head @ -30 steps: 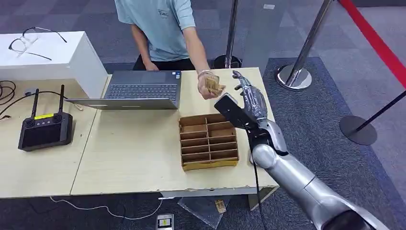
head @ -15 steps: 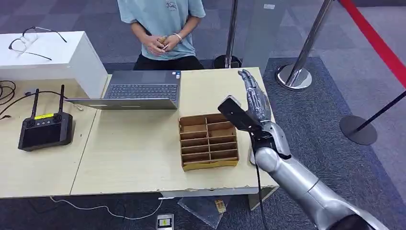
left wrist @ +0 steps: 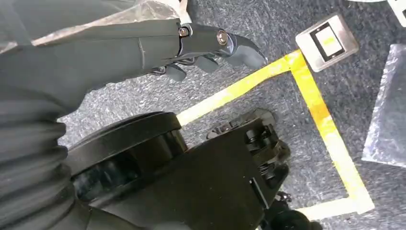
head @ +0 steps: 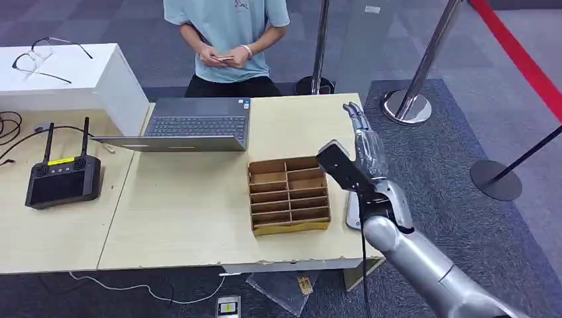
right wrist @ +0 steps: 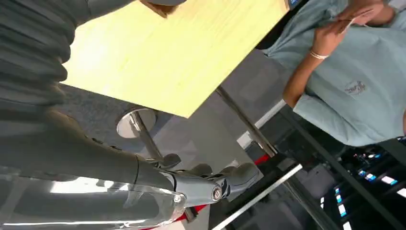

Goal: Pass the card to the sensor for recognition and then transmit it.

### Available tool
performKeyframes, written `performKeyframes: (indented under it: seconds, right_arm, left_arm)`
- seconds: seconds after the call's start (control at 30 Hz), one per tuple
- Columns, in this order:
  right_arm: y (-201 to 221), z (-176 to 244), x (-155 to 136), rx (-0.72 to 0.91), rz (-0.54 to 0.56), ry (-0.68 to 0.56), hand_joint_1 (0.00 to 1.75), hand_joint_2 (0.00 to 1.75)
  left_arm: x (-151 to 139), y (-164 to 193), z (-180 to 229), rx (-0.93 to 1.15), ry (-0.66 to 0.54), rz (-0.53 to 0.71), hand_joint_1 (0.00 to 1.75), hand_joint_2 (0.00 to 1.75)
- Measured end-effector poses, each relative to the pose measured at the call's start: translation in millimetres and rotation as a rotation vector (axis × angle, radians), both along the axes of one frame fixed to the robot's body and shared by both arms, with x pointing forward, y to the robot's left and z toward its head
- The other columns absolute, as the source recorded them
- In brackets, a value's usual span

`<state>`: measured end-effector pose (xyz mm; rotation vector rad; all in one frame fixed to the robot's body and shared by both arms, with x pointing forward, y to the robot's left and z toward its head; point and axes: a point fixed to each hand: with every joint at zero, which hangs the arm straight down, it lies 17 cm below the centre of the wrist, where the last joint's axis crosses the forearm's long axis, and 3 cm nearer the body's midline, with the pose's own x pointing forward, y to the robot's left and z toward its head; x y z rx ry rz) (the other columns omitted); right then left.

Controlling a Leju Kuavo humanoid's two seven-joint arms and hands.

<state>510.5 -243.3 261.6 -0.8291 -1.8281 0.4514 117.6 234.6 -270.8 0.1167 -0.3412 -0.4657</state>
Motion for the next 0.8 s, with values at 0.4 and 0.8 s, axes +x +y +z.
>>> performKeyframes:
  seconds: [0.4,0.8]
  right_arm:
    - [-7,-16,-7,-0.013,-0.012,0.043,0.0,1.75]
    - [0,-24,-8,-0.036,0.009,0.07,0.0,1.75]
  left_arm:
    - [-2,-1,0,-0.006,0.01,0.0,0.0,1.75]
    - [-1,0,0,0.002,0.009,-0.005,0.0,1.75]
